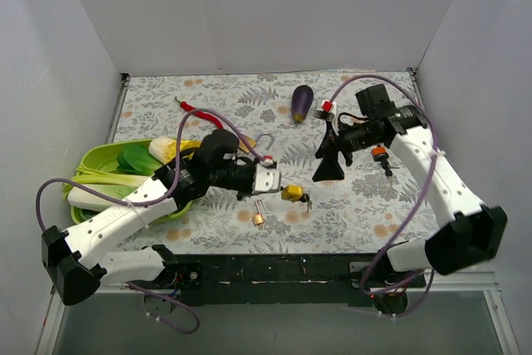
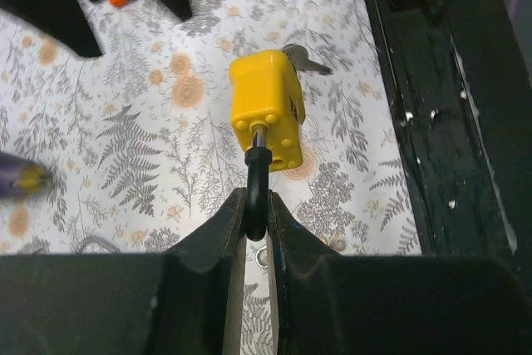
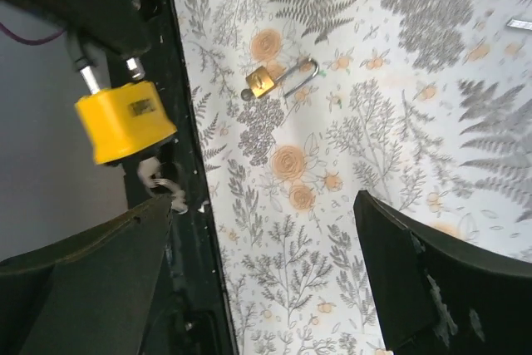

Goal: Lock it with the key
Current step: Lock the lock.

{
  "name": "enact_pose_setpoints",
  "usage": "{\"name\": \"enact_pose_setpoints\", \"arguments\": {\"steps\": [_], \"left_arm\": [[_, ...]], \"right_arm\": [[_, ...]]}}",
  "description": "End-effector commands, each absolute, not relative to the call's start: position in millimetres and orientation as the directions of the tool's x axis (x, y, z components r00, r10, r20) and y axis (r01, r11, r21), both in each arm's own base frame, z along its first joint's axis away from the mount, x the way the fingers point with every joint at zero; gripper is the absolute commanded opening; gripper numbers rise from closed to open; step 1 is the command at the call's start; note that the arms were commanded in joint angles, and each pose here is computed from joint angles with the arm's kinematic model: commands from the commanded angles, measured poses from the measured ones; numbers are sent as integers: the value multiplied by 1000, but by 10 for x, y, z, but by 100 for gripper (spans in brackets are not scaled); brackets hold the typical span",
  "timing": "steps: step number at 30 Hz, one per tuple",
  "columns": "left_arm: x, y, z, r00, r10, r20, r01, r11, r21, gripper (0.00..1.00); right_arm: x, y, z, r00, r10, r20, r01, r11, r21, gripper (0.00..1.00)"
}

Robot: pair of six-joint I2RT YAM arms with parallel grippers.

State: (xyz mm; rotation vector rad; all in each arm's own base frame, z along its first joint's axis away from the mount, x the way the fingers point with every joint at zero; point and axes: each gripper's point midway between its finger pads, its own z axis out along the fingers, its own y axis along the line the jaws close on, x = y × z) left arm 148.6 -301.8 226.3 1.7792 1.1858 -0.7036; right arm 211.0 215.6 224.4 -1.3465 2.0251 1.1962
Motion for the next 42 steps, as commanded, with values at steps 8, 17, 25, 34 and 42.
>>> {"name": "enact_pose_setpoints", "arguments": {"steps": [8,17,25,34,42], "left_arm": [[1529,-3106,3089,-139,279,-950,986,-49,-158,0],[1453,-3168,3242,-246,199,-949,963,-59,-262,0],[1544,-3131,3282,-278,157,-948,959,-4,-282,0],[1659,-3114,3340,-359,87,-929,933,47,-356,0],[1770,-3102,3415,-457,20,-889,888,79,-454,0]], "right_arm": [[1885,2157,2905,-50,-341,-939,-993,117,10,98],[1790,2468,2800,-78,-351,-933,-997,39,69,94],[1627,2596,2861,-32,-286,-958,-999,-25,40,93],[1696,2693,2825,-43,-232,-972,-998,43,34,91],[1822,2728,2931,11,-187,-982,-988,151,-40,74]]}}
